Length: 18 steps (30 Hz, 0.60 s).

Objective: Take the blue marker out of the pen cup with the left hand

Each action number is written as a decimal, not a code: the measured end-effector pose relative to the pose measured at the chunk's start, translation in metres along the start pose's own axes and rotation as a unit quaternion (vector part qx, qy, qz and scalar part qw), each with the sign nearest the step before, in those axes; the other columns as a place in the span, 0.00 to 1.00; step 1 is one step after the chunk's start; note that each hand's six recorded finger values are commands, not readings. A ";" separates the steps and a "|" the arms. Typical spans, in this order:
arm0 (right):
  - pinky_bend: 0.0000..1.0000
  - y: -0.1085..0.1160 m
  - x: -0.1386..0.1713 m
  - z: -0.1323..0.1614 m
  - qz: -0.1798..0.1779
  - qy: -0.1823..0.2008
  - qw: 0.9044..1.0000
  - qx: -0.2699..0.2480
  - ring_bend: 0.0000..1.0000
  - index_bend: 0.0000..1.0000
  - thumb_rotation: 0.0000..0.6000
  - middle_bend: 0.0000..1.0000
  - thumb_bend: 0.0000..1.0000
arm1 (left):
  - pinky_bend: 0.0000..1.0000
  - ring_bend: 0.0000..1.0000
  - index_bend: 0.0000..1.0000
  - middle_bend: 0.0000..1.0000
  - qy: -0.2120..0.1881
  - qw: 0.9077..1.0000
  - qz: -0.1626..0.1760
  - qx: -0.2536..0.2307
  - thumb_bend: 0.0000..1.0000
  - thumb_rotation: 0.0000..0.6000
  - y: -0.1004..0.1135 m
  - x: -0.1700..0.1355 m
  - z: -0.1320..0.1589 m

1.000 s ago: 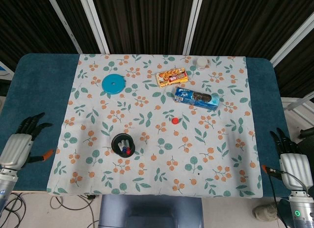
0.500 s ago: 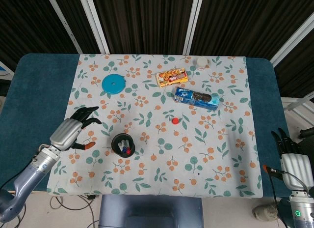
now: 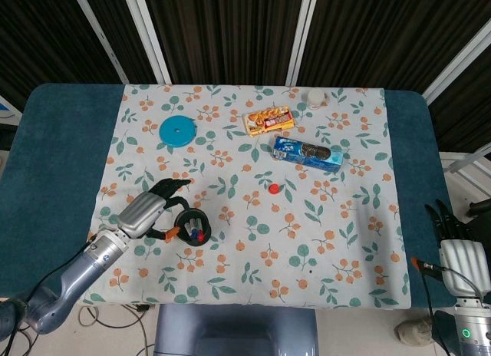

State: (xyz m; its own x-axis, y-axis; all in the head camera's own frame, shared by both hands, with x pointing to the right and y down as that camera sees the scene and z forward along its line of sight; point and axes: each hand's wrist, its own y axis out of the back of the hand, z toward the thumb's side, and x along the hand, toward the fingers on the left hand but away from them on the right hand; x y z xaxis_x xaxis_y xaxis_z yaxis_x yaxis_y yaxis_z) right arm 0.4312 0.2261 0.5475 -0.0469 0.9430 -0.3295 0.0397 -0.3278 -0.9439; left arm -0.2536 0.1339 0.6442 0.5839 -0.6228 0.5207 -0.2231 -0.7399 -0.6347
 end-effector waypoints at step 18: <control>0.24 0.001 0.000 -0.001 -0.001 -0.002 1.000 -0.003 0.16 0.09 1.00 0.03 0.14 | 0.00 0.00 0.42 0.06 -0.008 0.999 -0.031 -0.001 0.31 1.00 -0.025 0.015 0.009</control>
State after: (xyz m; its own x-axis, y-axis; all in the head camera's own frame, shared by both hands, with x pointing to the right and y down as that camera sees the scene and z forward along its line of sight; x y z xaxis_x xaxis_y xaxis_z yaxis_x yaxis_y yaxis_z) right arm 0.4322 0.2256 0.5470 -0.0511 0.9431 -0.3284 0.0451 -0.3264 -0.9442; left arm -0.2325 0.1453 0.6622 0.6094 -0.5709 0.5502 -0.1866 -0.7777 -0.6003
